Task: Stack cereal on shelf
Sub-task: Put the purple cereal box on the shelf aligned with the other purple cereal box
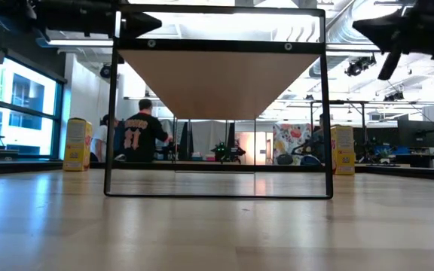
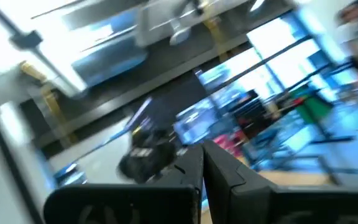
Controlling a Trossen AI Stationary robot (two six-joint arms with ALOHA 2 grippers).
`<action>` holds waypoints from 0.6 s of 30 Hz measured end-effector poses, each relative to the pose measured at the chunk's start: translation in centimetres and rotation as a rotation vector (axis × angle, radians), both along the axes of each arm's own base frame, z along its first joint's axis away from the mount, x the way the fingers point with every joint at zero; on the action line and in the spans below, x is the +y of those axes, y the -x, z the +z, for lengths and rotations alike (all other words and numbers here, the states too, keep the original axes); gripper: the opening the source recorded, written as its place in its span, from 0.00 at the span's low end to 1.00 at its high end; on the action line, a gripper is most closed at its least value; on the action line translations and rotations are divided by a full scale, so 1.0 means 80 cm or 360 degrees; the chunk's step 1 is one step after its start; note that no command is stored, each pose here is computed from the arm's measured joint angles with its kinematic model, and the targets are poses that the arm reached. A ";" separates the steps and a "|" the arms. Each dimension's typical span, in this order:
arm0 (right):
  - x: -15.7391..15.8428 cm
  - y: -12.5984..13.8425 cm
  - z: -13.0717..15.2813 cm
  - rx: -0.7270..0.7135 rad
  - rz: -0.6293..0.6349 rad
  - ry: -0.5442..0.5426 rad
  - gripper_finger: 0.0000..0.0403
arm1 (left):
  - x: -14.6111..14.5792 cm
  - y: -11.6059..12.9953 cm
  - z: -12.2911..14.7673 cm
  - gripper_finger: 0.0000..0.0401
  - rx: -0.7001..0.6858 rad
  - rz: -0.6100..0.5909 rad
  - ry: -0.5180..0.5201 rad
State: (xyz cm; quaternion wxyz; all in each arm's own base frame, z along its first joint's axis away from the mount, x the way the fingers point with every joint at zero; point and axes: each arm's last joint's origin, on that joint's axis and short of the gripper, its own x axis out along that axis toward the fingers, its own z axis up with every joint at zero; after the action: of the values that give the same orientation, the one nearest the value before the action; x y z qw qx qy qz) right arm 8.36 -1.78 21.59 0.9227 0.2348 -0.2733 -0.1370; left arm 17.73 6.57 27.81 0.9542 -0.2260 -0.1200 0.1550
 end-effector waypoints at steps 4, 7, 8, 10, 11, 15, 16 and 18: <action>-0.001 0.004 0.027 -0.0028 -0.0070 0.0019 0.00 | -0.002 0.006 0.005 0.00 -0.0038 -0.0005 -0.0015; -0.002 0.000 0.039 0.0031 -0.0112 0.0027 0.00 | -0.004 0.011 0.010 0.00 -0.0070 -0.0001 -0.0044; -0.003 -0.002 0.043 0.0037 -0.0135 0.0008 0.00 | -0.004 0.012 0.012 0.00 -0.0075 0.0001 -0.0060; -0.004 -0.006 0.051 0.0042 -0.0174 -0.0051 0.00 | -0.006 0.016 0.016 0.00 -0.0097 0.0006 -0.0091; -0.005 -0.008 0.053 0.0055 -0.0187 -0.0071 0.00 | -0.006 0.018 0.017 0.00 -0.0110 0.0006 -0.0096; -0.007 -0.021 0.061 0.0127 -0.0184 -0.0085 0.00 | -0.009 0.026 0.022 0.00 -0.0138 0.0010 -0.0125; -0.007 -0.025 0.062 0.0148 -0.0184 -0.0087 0.00 | -0.010 0.027 0.023 0.00 -0.0139 0.0014 -0.0141; -0.008 -0.032 0.065 0.0189 -0.0185 -0.0089 0.00 | -0.011 0.030 0.024 0.00 -0.0134 0.0017 -0.0154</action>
State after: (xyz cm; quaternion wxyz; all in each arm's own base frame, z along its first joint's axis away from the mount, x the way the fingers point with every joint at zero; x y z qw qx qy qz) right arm 10.91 -2.41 26.81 0.9208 0.2358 -0.2273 -0.2117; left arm 15.31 5.70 29.76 0.9573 -0.1853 -0.1685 0.1443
